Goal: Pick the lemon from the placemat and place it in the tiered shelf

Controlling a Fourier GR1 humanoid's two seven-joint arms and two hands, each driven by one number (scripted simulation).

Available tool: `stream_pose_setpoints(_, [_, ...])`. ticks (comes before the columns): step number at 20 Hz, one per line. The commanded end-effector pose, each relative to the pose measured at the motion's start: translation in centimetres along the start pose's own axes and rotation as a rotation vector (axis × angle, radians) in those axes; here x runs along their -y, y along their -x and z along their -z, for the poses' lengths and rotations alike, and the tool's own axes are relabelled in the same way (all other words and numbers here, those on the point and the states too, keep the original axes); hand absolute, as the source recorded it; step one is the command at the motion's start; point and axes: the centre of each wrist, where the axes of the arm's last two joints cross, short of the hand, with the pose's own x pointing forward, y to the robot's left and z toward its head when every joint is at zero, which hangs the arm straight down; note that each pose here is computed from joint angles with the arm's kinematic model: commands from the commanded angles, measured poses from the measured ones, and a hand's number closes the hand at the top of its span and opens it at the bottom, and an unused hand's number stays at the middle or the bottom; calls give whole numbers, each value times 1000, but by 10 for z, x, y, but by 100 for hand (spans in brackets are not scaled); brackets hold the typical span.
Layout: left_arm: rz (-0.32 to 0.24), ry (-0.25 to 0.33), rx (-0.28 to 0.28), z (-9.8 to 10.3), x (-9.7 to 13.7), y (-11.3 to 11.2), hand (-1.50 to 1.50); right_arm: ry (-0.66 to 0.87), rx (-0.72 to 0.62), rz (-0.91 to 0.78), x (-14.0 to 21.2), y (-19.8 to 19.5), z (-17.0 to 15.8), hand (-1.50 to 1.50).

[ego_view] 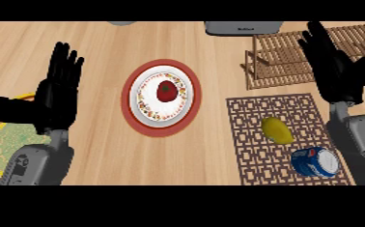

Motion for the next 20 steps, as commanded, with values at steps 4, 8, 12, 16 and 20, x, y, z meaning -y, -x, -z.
stream_pose_setpoints(4, [158, 144, -31, -3, -5, 3, 0, -582, 327, 358, -62, -46, 4, 150])
stream_pose_setpoints(8, [246, 271, -92, -13, -5, 14, 0, -771, 227, -196, -17, -37, 8, 150])
stream_pose_setpoints(12, [272, 295, -113, -19, -13, 17, 0, -1045, 134, 86, 5, 22, -3, -150])
stream_pose_setpoints(16, [281, 296, -100, -16, -14, 5, 0, -1240, 183, 92, 48, 12, 5, -150])
stream_pose_setpoints(20, [296, 285, -98, -10, -22, 3, 0, -1273, 231, 40, 76, -9, 19, -150])
